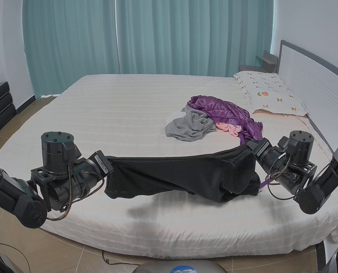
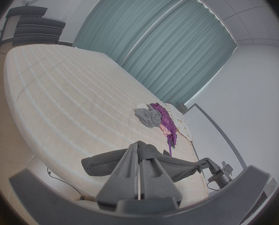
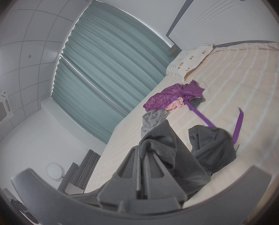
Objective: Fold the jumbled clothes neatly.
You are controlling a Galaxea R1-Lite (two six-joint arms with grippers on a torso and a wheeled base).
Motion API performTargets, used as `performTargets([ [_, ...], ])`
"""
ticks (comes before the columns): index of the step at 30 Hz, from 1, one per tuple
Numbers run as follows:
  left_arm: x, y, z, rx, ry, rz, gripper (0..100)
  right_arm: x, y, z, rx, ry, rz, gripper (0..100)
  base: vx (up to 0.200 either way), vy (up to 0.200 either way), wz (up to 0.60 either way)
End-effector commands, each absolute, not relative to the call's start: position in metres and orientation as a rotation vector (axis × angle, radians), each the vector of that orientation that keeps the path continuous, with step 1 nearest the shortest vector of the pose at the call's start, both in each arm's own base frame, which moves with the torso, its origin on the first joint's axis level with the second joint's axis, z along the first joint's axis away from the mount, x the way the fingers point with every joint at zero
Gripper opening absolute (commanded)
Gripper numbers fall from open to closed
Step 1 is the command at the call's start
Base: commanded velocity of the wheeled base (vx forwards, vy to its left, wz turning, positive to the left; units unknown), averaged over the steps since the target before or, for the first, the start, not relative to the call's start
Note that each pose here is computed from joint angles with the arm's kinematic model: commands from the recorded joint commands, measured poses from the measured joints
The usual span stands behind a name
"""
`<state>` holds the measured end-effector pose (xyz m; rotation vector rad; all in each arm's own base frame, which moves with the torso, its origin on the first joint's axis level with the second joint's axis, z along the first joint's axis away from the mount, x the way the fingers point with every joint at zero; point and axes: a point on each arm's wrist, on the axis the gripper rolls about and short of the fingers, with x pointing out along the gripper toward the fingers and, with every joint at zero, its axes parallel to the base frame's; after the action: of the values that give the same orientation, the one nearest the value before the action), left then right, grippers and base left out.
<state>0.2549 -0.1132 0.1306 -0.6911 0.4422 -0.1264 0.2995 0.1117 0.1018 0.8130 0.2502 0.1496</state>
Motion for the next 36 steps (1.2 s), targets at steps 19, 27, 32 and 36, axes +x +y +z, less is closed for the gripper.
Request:
performTargets([
  [19, 0.2546, -0.1098, 0.1343, -0.696, 0.424, -0.122, 0, 0.2982, 0.1113, 0.1087, 0.823, 0.218, 0.163, 0, 0.000, 0.200, 0.00],
  [27, 0.2546, -0.1098, 0.1343, -0.697, 0.425, -0.122, 0, 0.2975, 0.1110, 0.1104, 0.828, 0.202, 0.171, 0, 0.000, 0.200, 0.00],
  [32, 0.2546, -0.1098, 0.1343, -0.696, 0.424, -0.122, 0, 0.2975, 0.1116, 0.1099, 0.827, 0.204, 0.172, 0, 0.000, 0.200, 0.00],
  [36, 0.2546, -0.1098, 0.1343, -0.696, 0.424, -0.122, 0, 0.2975, 0.1110, 0.1104, 0.828, 0.202, 0.171, 0, 0.000, 0.200, 0.00],
])
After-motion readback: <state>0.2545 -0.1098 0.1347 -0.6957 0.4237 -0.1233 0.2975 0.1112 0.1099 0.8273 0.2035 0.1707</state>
